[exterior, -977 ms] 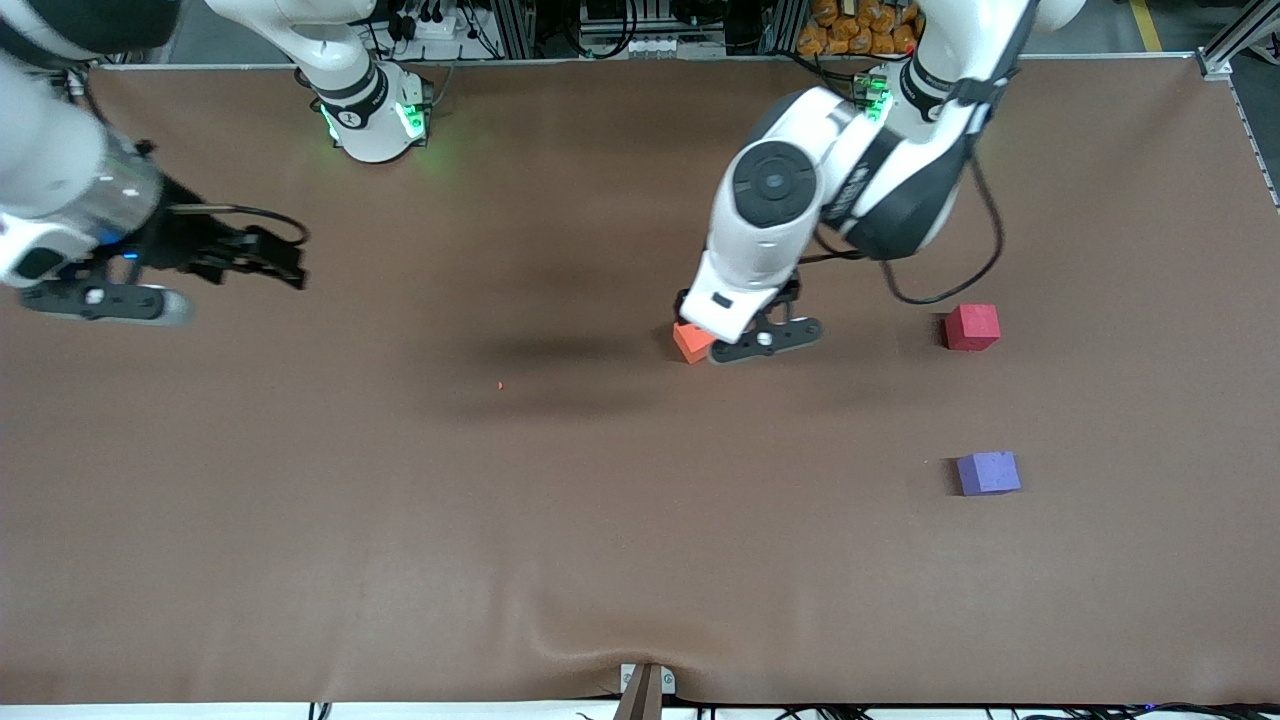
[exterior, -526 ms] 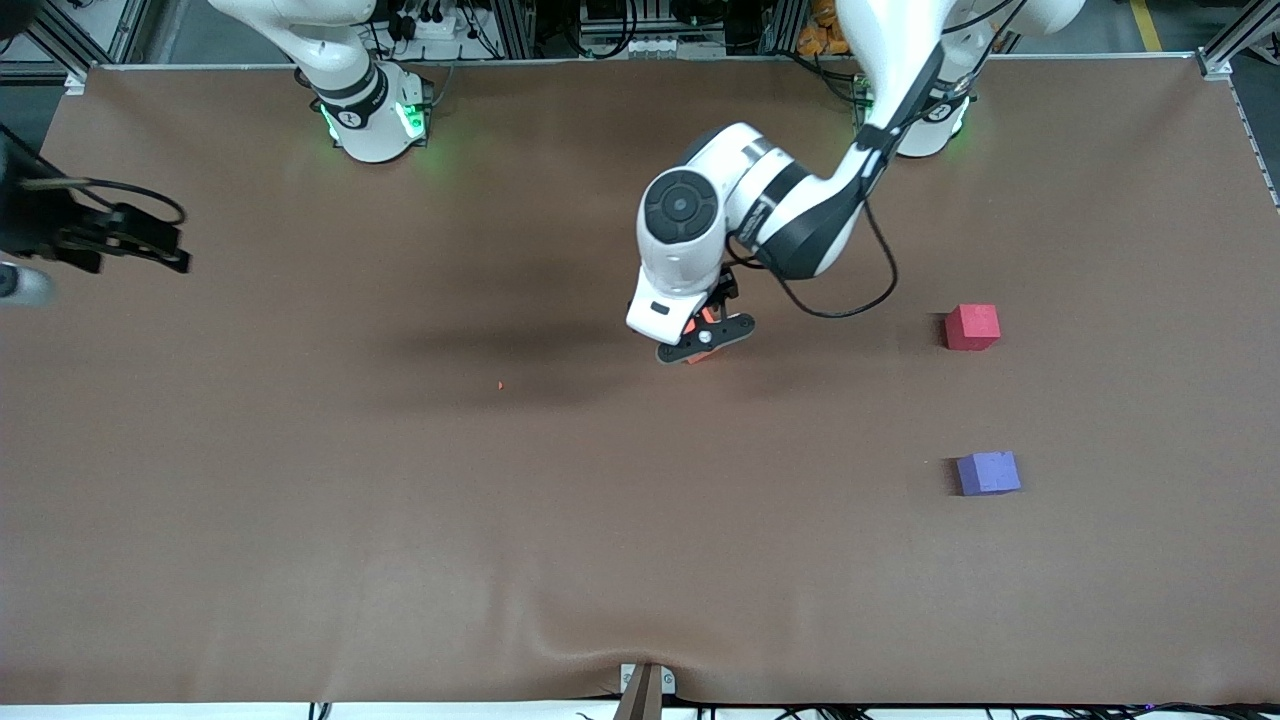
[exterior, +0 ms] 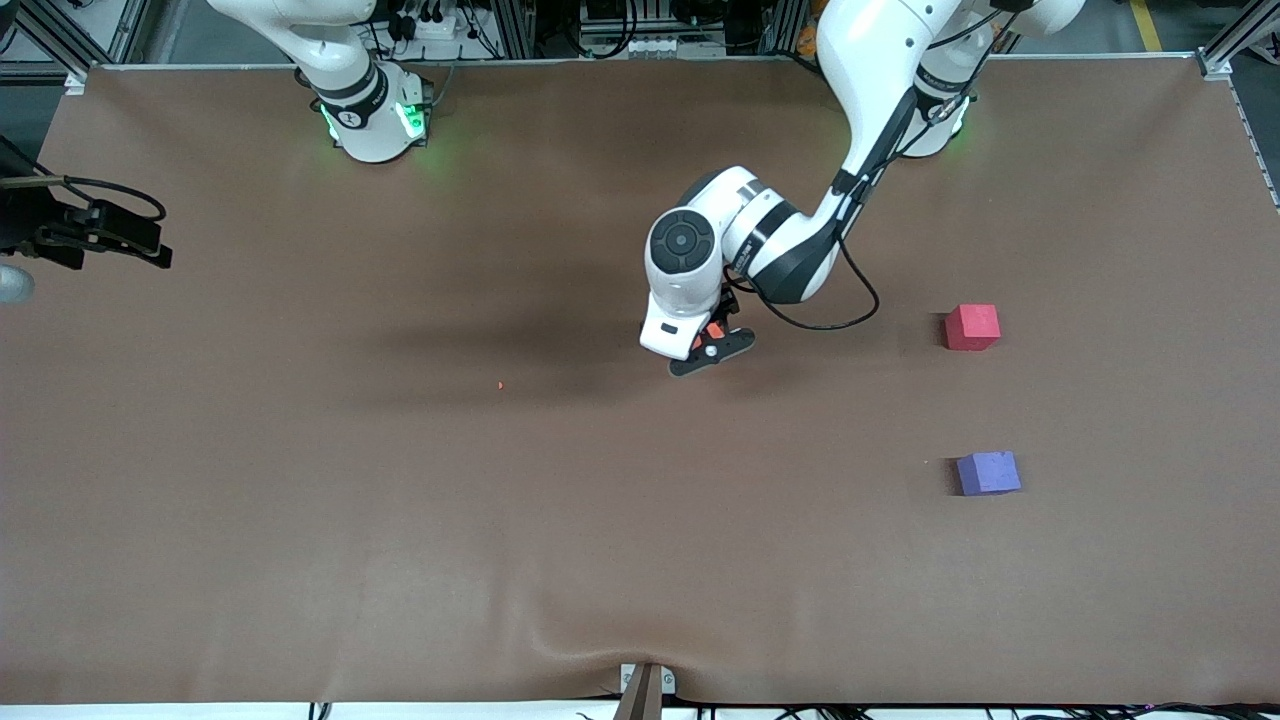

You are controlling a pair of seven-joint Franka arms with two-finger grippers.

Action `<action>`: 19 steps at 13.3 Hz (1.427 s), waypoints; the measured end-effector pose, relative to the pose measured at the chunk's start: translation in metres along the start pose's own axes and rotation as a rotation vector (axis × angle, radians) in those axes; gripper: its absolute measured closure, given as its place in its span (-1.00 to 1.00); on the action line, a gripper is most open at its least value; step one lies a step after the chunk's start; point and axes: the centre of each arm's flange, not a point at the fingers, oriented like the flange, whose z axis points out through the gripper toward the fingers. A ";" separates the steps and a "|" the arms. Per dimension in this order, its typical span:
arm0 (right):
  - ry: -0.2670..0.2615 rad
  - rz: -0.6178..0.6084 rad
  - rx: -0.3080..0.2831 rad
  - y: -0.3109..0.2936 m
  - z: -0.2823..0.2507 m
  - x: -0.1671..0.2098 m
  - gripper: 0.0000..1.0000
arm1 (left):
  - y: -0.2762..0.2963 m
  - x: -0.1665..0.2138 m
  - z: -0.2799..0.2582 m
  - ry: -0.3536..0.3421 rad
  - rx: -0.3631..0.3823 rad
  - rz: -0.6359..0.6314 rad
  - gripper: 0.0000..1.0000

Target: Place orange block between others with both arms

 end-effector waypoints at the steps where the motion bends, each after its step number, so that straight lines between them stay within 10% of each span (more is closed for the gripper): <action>1: -0.002 0.001 0.000 0.000 0.001 0.000 -1.00 | -0.004 0.000 0.007 -0.005 0.011 -0.002 -1.00; 19: -0.027 0.029 -0.004 0.016 0.039 0.012 -1.00 | -0.015 -0.006 0.053 -0.008 0.006 -0.021 -0.99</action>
